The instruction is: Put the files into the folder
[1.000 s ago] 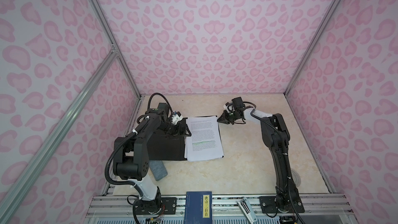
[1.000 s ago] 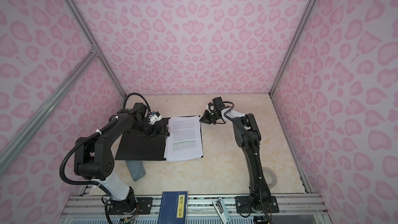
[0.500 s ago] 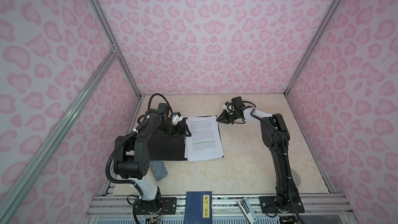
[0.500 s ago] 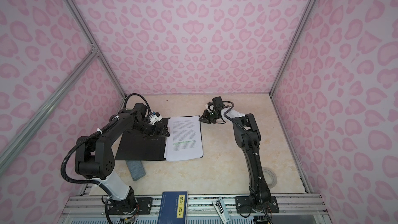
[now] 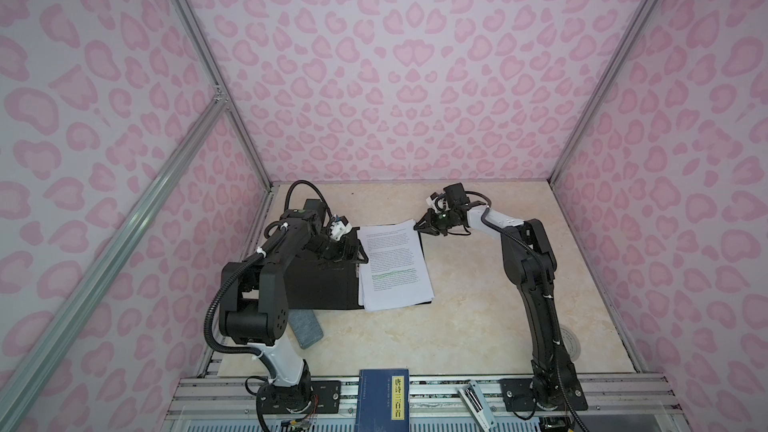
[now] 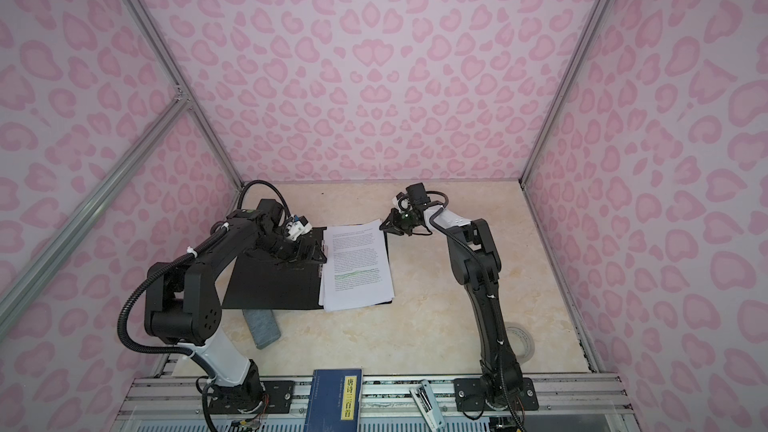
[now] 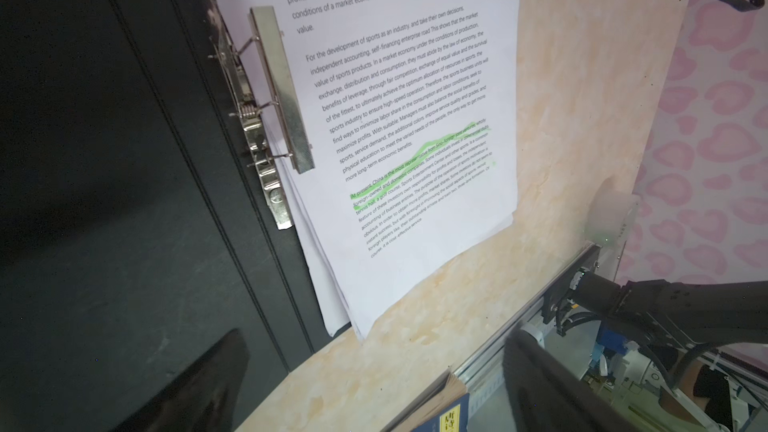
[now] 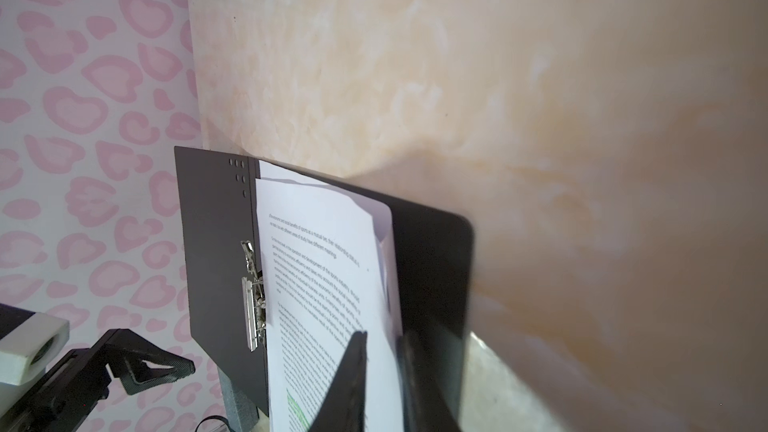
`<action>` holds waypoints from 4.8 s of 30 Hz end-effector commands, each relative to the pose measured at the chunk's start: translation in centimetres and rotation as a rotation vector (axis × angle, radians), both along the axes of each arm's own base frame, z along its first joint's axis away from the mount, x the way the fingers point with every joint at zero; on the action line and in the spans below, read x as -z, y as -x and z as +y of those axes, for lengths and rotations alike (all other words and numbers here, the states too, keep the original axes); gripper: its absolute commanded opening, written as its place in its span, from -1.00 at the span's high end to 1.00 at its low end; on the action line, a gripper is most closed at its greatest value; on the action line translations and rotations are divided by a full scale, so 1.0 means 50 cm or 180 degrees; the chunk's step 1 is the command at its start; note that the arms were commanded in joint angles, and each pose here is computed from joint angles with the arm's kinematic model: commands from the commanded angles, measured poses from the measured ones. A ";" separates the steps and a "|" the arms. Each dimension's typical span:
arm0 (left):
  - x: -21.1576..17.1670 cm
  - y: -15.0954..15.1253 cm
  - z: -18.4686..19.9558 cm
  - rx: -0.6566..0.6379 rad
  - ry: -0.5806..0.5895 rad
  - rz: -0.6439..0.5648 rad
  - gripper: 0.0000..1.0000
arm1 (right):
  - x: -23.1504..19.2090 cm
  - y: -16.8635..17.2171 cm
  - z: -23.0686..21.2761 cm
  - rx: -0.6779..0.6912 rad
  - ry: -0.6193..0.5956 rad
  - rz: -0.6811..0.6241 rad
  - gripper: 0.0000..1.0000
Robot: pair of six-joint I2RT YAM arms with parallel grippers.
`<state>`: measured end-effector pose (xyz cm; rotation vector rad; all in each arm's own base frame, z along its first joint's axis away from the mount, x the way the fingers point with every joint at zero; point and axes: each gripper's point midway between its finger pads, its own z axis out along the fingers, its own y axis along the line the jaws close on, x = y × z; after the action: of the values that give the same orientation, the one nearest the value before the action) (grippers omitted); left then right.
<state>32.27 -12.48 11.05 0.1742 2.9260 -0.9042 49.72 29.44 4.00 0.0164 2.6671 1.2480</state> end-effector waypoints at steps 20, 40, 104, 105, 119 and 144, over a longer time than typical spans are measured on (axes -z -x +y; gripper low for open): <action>-0.045 -0.010 0.004 -0.0004 0.0064 -0.0178 -0.97 | -0.064 0.145 -0.074 0.0212 0.0501 -0.0028 0.46; -0.045 0.006 0.002 0.0032 0.0100 -0.0191 -0.97 | -0.002 0.400 -0.090 0.0208 0.0804 0.0082 0.45; -0.052 0.007 -0.004 -0.0015 0.0173 -0.0164 -0.97 | 0.001 0.455 -0.034 0.0340 -0.0108 0.0368 1.00; -0.052 0.007 -0.003 -0.0018 0.0173 -0.0164 -0.97 | 0.003 0.457 -0.036 0.0336 -0.0096 0.0375 1.00; -0.053 0.005 -0.004 -0.0021 0.0183 -0.0169 -0.97 | 0.013 0.484 -0.062 0.0233 0.0265 0.0379 0.56; -0.057 0.007 -0.004 -0.0011 0.0174 -0.0185 -0.97 | 0.030 0.487 -0.040 0.0228 0.0116 0.0492 0.75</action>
<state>32.19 -12.51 13.40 0.1802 2.8491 -0.9410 25.15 27.05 2.22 0.2125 2.8127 1.1884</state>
